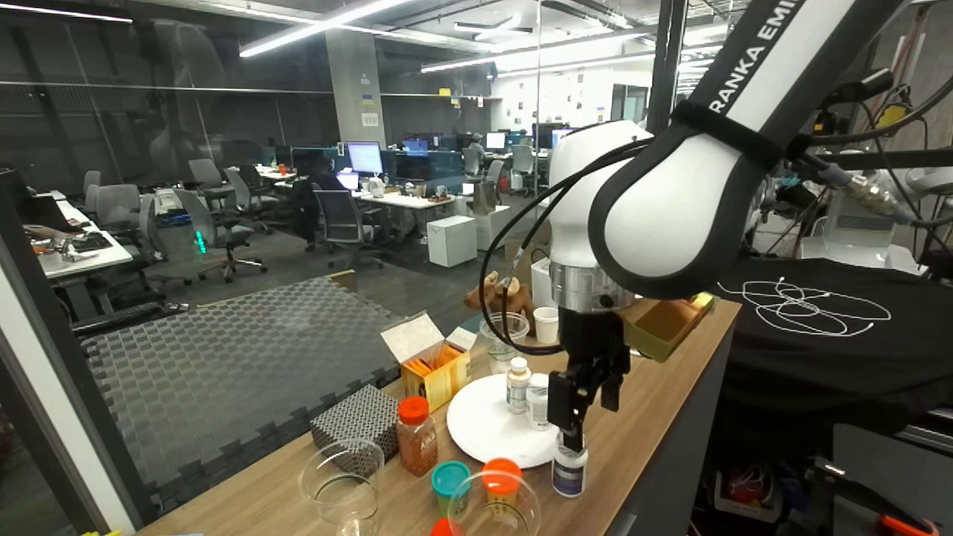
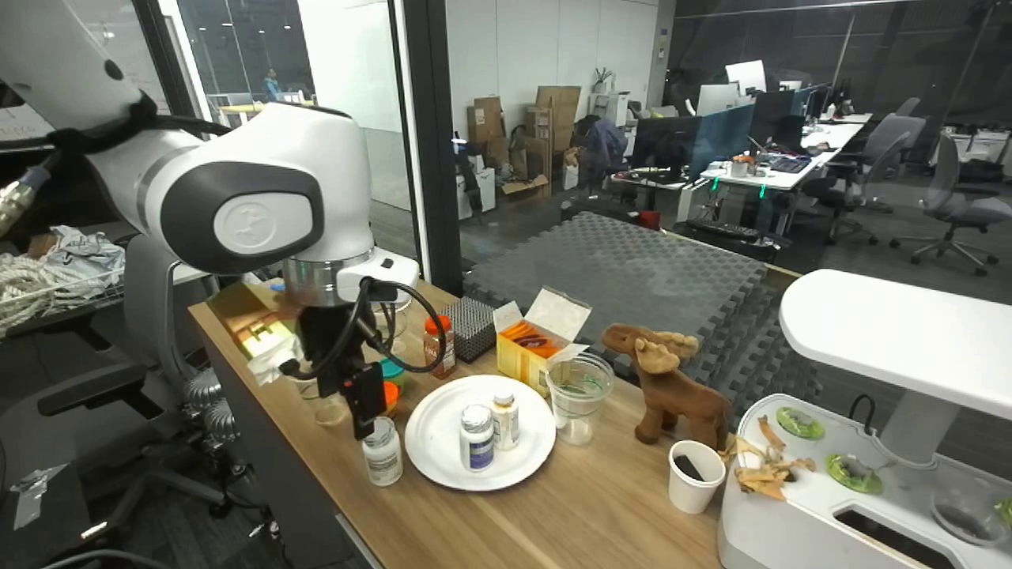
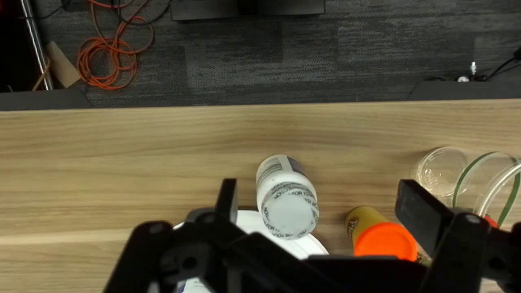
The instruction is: Pick up all the objects surrounding the white plate and arrange them on the plate
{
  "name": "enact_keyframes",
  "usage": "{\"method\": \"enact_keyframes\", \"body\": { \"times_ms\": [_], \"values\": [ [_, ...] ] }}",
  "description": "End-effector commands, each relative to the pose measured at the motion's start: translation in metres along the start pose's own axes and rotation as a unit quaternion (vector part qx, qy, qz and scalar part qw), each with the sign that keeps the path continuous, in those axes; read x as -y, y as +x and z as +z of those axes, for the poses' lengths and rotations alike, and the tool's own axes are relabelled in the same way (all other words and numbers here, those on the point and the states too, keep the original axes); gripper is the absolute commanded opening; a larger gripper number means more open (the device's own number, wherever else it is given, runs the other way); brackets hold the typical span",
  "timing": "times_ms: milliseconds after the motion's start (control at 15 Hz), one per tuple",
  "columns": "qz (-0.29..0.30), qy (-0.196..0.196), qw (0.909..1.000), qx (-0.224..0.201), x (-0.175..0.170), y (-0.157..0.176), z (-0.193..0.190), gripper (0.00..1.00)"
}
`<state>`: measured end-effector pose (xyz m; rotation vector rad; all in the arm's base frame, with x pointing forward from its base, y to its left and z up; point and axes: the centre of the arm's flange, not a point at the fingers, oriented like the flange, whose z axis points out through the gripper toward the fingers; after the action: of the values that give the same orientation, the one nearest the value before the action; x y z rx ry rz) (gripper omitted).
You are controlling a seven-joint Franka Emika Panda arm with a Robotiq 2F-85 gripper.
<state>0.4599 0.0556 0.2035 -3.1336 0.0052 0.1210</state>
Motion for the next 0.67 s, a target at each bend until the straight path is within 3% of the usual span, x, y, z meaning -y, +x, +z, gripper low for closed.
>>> {"method": "enact_keyframes", "body": {
  "times_ms": [0, 267, 600],
  "values": [
    [-0.001, 0.006, 0.9996, -0.026, 0.002, -0.012, 0.007, 1.0],
    [0.003, 0.019, 0.9978, -0.064, 0.001, -0.009, 0.016, 1.0],
    [0.002, 0.017, 0.9979, -0.062, 0.003, -0.003, 0.035, 1.0]
  ]
}}
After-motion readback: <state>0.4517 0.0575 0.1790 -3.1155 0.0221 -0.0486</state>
